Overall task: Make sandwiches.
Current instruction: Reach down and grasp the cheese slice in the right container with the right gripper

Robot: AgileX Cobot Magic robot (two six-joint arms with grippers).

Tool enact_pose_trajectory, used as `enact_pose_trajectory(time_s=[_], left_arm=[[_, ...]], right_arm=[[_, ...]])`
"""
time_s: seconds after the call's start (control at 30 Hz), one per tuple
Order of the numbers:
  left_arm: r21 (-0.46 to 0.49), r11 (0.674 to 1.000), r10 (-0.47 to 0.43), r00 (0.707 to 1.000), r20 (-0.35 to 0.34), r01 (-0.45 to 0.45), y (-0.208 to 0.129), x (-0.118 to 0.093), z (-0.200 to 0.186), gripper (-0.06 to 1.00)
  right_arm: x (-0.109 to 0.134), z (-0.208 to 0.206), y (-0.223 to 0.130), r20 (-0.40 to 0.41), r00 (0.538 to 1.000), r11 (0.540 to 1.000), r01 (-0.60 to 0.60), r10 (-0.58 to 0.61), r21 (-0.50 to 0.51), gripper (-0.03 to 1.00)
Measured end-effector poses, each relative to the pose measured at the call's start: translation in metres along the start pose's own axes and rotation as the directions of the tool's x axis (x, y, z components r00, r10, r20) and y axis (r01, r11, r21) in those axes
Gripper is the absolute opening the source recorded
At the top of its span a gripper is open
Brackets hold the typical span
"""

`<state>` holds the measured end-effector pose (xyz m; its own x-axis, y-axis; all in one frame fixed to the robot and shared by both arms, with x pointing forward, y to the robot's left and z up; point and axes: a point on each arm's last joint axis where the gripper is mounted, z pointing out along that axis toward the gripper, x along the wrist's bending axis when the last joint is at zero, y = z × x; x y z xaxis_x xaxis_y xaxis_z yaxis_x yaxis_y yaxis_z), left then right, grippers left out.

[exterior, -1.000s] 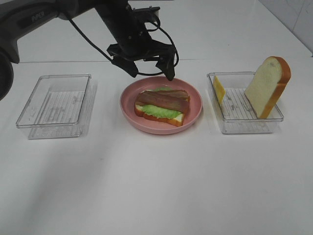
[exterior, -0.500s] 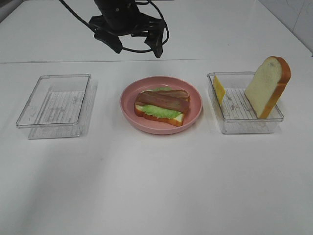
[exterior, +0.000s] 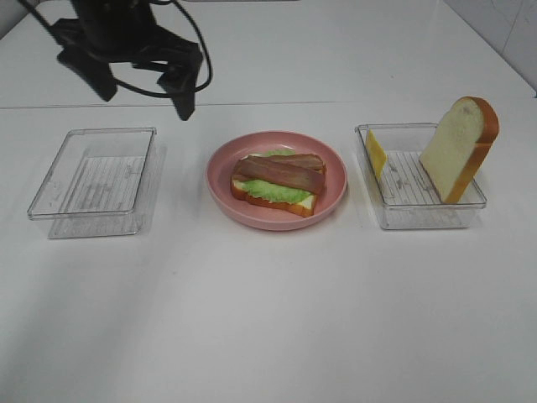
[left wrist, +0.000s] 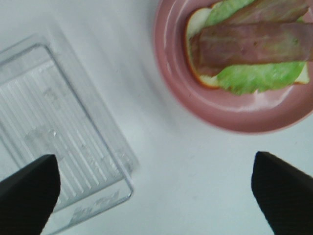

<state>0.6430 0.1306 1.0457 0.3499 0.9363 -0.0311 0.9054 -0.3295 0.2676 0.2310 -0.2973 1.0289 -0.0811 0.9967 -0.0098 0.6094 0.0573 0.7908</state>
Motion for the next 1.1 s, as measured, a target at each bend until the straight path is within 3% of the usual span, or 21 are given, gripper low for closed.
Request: enact_pose_trajectory(time_s=[0.2, 0.37, 0.63, 0.73, 1.1], left_arm=[[0.052, 0.997, -0.062, 0.998, -0.03, 0.064, -0.036, 0.029, -0.016, 0.99], [0.076, 0.99, -0.12, 0.992, -0.043, 0.123, -0.074, 0.04, -0.036, 0.99], [0.092, 0.982, -0.163, 0.985, -0.049, 0.167, -0.14, 0.036, -0.063, 0.99], [0.056, 0.982, -0.177, 0.983, -0.047, 0.179, -0.181, 0.033, -0.078, 0.99], [-0.064, 0.982, -0.183, 0.983, -0.032, 0.18, -0.277, 0.027, -0.099, 0.99]], right_arm=[[0.0, 0.0, 0.0, 0.0, 1.0, 1.0, 0.0, 0.0, 0.0, 0.8], [0.0, 0.0, 0.0, 0.0, 1.0, 1.0, 0.0, 0.0, 0.0, 0.8], [0.0, 0.0, 0.0, 0.0, 1.0, 1.0, 0.0, 0.0, 0.0, 0.8], [0.0, 0.0, 0.0, 0.0, 1.0, 1.0, 0.0, 0.0, 0.0, 0.8], [0.0, 0.0, 0.0, 0.0, 1.0, 1.0, 0.0, 0.0, 0.0, 0.8]])
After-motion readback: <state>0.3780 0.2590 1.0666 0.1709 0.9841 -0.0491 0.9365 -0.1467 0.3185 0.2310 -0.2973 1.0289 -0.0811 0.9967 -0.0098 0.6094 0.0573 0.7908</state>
